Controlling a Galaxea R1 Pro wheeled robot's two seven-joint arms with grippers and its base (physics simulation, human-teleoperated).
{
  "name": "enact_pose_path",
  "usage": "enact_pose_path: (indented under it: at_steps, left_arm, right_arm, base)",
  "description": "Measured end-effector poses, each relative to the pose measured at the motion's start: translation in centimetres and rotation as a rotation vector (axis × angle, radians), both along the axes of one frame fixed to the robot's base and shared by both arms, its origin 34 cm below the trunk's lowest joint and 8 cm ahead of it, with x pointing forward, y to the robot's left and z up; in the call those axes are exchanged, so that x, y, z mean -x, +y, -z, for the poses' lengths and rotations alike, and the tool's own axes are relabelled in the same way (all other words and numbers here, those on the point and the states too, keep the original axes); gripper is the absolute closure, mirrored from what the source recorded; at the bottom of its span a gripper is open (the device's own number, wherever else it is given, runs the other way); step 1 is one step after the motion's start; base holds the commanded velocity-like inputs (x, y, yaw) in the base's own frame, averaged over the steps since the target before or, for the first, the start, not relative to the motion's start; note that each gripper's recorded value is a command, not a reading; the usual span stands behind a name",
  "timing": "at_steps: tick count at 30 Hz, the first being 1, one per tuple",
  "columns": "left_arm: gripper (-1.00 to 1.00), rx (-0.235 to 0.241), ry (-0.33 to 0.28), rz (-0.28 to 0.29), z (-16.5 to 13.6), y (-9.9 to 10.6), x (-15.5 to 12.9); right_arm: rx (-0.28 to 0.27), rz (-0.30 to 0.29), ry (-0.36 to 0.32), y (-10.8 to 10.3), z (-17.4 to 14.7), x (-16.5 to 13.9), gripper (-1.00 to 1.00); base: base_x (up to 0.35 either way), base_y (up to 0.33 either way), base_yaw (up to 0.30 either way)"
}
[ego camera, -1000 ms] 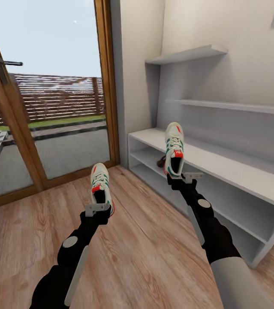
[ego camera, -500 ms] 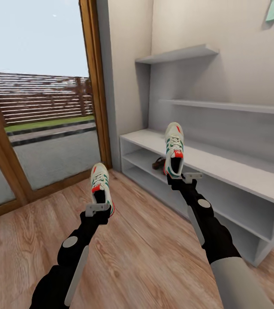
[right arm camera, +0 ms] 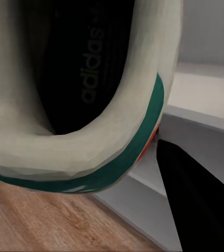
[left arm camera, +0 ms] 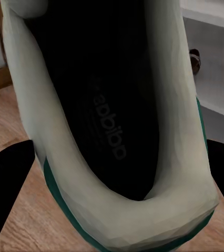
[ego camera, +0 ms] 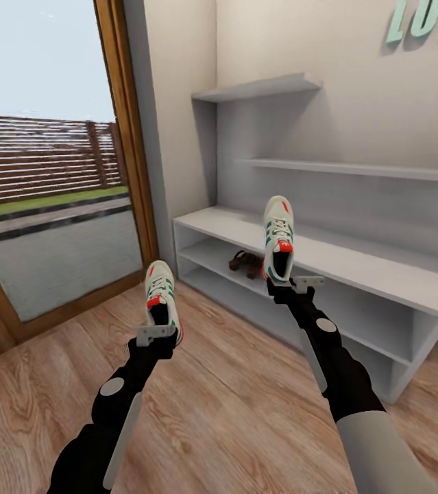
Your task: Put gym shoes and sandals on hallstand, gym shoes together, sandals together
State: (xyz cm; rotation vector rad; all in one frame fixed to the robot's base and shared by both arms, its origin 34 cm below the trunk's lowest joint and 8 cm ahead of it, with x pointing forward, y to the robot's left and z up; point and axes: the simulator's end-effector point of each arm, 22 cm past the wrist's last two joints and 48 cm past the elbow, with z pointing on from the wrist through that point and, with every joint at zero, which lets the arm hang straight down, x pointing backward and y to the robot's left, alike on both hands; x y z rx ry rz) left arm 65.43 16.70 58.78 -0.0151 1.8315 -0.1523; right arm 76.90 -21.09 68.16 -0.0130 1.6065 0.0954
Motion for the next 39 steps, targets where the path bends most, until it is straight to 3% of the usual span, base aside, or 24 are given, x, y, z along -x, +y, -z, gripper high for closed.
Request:
enact_pose_path:
  at_steps: [39]
  left_arm:
    - [1.0,0.0,0.0,0.0,0.01,0.01,0.0]
  right_arm:
    - [0.0,0.0,-0.001,0.0,-0.06,0.0,1.0]
  base:
    - [0.0,0.001,-0.253]
